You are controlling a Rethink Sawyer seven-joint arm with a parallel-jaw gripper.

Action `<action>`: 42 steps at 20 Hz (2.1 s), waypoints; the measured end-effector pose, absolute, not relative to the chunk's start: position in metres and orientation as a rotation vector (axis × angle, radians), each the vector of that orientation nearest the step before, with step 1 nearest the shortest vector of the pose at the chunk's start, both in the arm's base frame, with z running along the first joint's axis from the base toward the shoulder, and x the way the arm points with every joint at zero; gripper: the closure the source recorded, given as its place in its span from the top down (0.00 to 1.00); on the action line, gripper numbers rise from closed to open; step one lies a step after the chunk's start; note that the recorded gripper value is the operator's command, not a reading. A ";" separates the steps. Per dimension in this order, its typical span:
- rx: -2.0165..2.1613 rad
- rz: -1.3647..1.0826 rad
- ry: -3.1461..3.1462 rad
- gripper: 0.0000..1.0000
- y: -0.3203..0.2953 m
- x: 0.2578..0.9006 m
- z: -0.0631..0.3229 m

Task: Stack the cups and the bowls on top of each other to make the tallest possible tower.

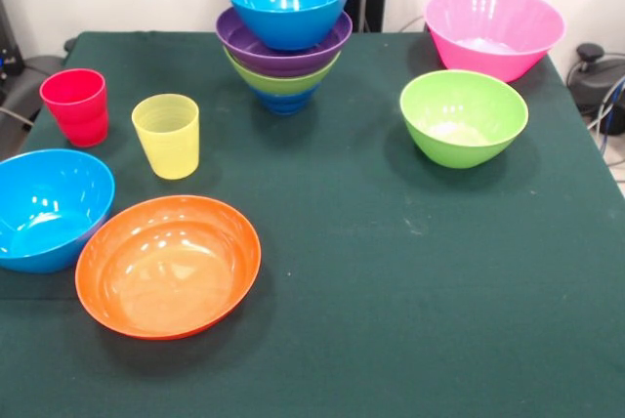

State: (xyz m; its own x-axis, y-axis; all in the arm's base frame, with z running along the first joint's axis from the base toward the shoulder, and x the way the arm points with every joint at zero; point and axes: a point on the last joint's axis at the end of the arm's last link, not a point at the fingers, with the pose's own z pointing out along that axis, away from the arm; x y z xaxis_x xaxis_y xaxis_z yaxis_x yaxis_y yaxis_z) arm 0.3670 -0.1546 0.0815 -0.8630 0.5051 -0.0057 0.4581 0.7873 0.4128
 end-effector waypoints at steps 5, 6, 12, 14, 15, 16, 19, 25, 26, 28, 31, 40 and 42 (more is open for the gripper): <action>0.774 0.613 2.857 0.00 -0.156 0.368 0.081; 0.774 0.613 2.857 0.00 -0.156 0.368 0.081; 0.775 0.611 2.855 1.00 -0.157 0.370 0.081; 0.774 0.611 2.855 1.00 -0.157 0.370 0.081; 0.774 0.611 2.855 1.00 -0.157 0.370 0.081; 0.773 0.611 2.855 1.00 -0.156 0.370 0.081; 0.769 0.611 2.856 1.00 -0.156 0.371 0.081; 0.758 0.612 2.860 1.00 -0.153 0.372 0.081; 0.757 0.612 2.861 1.00 -0.152 0.372 0.081; 0.751 0.612 2.863 1.00 -0.151 0.373 0.081; 0.747 0.612 2.864 1.00 -0.150 0.373 0.081; 0.756 0.591 2.868 1.00 -0.153 0.384 0.093; 0.758 0.583 2.876 1.00 -0.153 0.389 0.097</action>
